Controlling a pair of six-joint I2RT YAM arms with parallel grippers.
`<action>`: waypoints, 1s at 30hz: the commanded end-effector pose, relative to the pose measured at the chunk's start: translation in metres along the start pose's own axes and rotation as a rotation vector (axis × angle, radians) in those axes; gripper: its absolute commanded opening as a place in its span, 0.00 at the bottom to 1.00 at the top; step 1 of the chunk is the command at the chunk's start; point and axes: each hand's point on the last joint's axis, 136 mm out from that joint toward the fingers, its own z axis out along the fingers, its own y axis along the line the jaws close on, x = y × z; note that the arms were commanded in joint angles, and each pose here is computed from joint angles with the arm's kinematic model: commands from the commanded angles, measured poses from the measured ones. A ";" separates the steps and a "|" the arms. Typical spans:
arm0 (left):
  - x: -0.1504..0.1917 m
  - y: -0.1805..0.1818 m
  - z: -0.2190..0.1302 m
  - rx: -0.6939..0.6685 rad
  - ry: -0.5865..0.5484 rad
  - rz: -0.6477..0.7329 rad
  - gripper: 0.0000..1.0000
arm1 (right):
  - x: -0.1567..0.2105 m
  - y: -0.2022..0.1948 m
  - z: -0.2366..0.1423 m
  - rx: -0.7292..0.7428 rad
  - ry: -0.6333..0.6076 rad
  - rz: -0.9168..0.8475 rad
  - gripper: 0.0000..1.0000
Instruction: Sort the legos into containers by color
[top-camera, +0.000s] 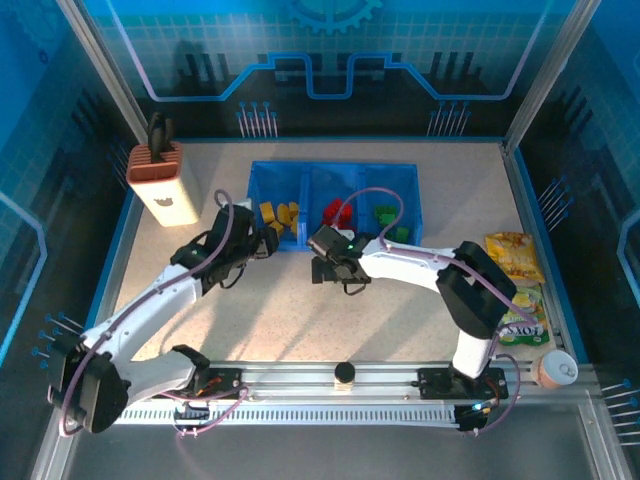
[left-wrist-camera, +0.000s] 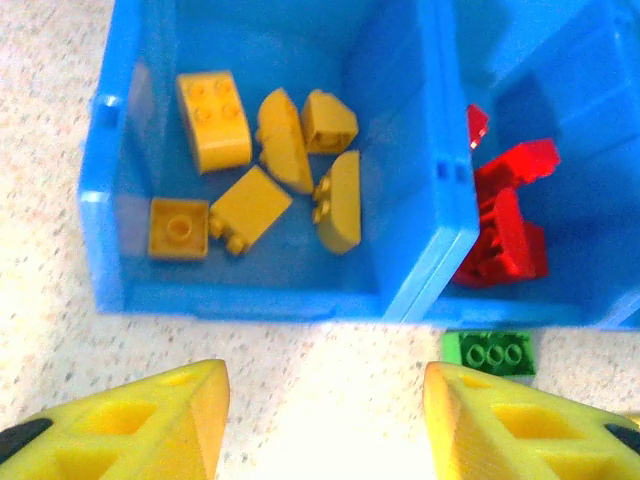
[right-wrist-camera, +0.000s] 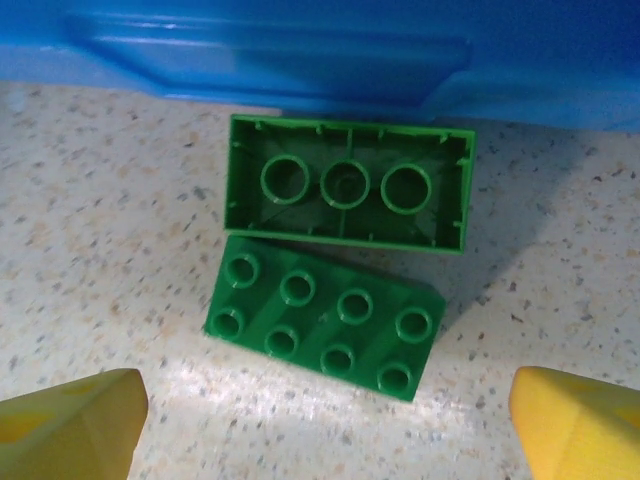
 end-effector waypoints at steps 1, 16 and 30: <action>0.004 0.014 -0.010 -0.047 -0.030 -0.020 0.54 | 0.002 -0.010 0.005 0.112 -0.002 0.070 0.94; 0.017 0.020 -0.012 -0.043 -0.020 -0.027 0.54 | 0.011 -0.013 0.031 0.170 0.011 0.085 0.67; 0.024 0.015 -0.016 -0.015 -0.003 -0.006 0.54 | 0.015 -0.043 -0.037 0.208 -0.097 0.026 0.59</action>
